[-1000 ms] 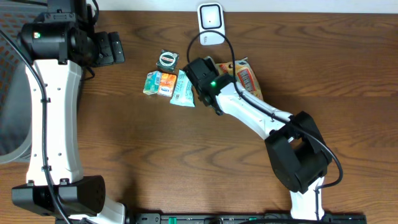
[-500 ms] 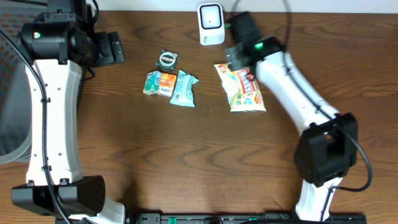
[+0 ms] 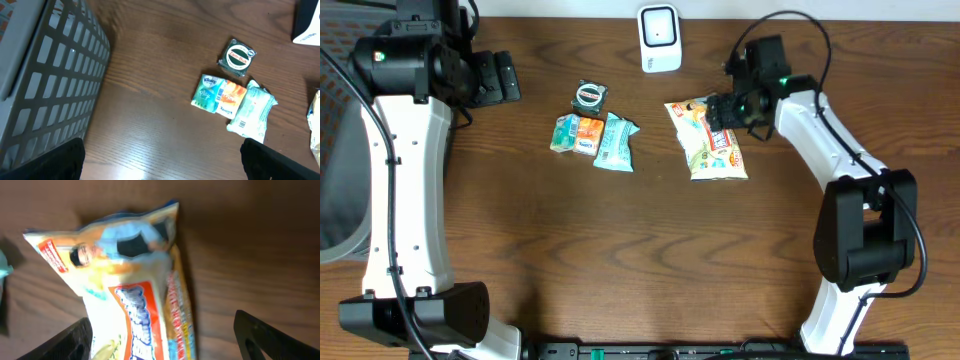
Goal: Scan the item barcode
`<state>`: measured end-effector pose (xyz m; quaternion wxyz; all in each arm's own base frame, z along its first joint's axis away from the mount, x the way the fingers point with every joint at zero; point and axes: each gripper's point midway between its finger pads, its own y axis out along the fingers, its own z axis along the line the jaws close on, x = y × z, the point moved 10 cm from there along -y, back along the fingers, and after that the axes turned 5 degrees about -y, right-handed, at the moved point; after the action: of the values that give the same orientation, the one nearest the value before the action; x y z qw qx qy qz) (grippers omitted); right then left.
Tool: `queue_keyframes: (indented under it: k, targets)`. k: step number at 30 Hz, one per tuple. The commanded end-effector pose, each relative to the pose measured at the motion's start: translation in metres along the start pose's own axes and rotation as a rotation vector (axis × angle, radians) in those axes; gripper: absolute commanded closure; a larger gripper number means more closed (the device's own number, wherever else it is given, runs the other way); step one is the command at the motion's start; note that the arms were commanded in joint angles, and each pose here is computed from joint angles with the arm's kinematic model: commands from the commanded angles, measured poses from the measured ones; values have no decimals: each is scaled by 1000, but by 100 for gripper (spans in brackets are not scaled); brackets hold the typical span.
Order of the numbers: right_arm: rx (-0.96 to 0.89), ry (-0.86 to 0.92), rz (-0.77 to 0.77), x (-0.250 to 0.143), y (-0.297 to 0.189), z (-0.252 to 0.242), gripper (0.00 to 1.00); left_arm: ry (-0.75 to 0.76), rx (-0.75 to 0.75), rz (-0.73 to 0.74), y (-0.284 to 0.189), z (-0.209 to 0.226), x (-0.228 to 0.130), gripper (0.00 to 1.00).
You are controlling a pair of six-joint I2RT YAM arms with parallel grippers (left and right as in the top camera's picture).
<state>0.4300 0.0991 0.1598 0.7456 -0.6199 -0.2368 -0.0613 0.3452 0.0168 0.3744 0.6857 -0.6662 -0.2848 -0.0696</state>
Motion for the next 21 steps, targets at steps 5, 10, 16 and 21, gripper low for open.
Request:
queue_keyframes:
  k: [5, 10, 16, 21]
  targets:
    - [63, -41, 36, -30, 33, 14, 19, -12, 20, 4, 3, 2, 0, 2]
    - [72, -60, 50, -50, 48, 21, 33, -12, 20, 4, 3, 2, 0, 2]
    - [69, -33, 51, -56, 52, 22, 75, -12, 20, 4, 3, 2, 0, 2]
    - [70, 52, 16, -43, 46, 23, 99, -12, 20, 4, 3, 2, 0, 2]
